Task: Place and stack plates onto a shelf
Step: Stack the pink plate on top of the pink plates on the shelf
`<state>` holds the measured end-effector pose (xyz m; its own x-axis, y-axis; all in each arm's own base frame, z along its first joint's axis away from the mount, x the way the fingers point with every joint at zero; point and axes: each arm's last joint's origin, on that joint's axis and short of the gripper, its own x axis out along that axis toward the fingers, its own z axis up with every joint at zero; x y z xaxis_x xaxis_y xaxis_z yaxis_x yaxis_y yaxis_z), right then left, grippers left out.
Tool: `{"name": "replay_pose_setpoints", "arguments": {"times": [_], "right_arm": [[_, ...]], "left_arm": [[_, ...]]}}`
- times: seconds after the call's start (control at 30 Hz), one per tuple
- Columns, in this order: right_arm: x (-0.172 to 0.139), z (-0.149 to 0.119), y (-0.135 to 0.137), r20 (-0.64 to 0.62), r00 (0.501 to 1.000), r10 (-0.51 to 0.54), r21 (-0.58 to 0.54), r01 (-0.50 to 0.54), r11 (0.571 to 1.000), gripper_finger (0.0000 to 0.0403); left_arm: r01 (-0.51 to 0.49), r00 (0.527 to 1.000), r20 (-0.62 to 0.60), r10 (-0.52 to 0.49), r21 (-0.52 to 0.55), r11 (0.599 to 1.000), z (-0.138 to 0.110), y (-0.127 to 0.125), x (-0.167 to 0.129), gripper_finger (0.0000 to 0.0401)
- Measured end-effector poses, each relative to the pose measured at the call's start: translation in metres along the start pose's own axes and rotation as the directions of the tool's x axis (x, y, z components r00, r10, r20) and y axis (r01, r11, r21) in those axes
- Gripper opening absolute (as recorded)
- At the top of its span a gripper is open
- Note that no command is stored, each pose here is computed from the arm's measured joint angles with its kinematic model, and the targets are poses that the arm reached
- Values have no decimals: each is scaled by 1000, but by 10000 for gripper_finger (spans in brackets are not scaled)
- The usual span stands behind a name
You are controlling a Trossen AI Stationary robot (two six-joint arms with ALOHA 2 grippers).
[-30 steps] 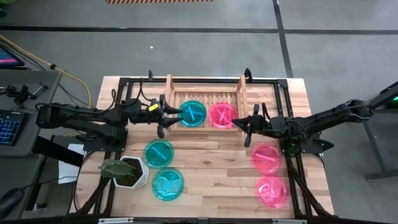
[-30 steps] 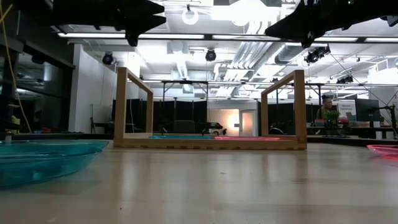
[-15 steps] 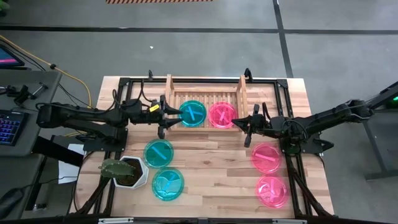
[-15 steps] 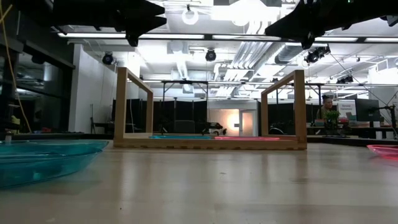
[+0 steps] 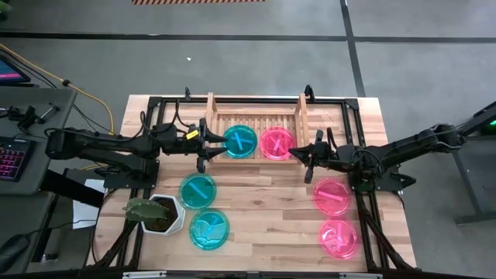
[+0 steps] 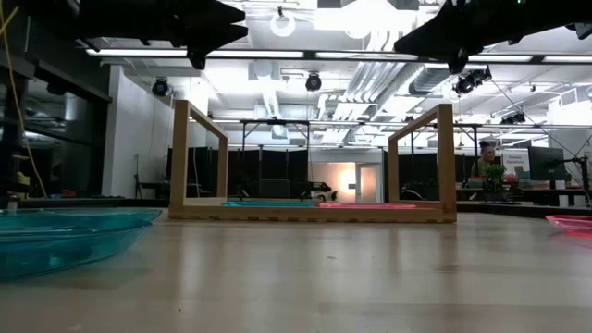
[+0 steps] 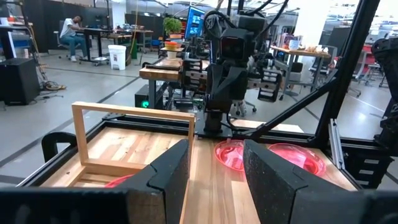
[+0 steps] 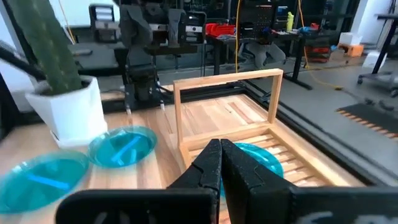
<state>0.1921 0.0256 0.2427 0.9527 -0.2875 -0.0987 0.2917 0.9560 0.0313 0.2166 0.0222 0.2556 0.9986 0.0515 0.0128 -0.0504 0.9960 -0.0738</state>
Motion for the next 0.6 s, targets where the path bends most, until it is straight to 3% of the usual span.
{"name": "replay_pose_setpoints", "arguments": {"times": [0.17, 0.33, 0.47, 0.6], "right_arm": [[0, 16, 9, 62, 990, 123, 106, -129, 986, 0], [2, 36, 40, -42, 973, 229, 40, -227, 973, 7], [7, 50, 64, -262, 954, 150, -18, -160, 987, 28], [11, 51, 76, -539, 843, 4, -15, -14, 1000, 68]], "left_arm": [[0, 1000, 4, 0, 0, 1000, 0, 0, 0, 140], [-1, 1000, 7, 1, 0, 1000, 1, 0, 0, 140], [-1, 1000, 7, 1, 0, 1000, 1, 0, 0, 140], [-1, 1000, 6, 1, 0, 1000, 1, 0, 0, 140]]}}
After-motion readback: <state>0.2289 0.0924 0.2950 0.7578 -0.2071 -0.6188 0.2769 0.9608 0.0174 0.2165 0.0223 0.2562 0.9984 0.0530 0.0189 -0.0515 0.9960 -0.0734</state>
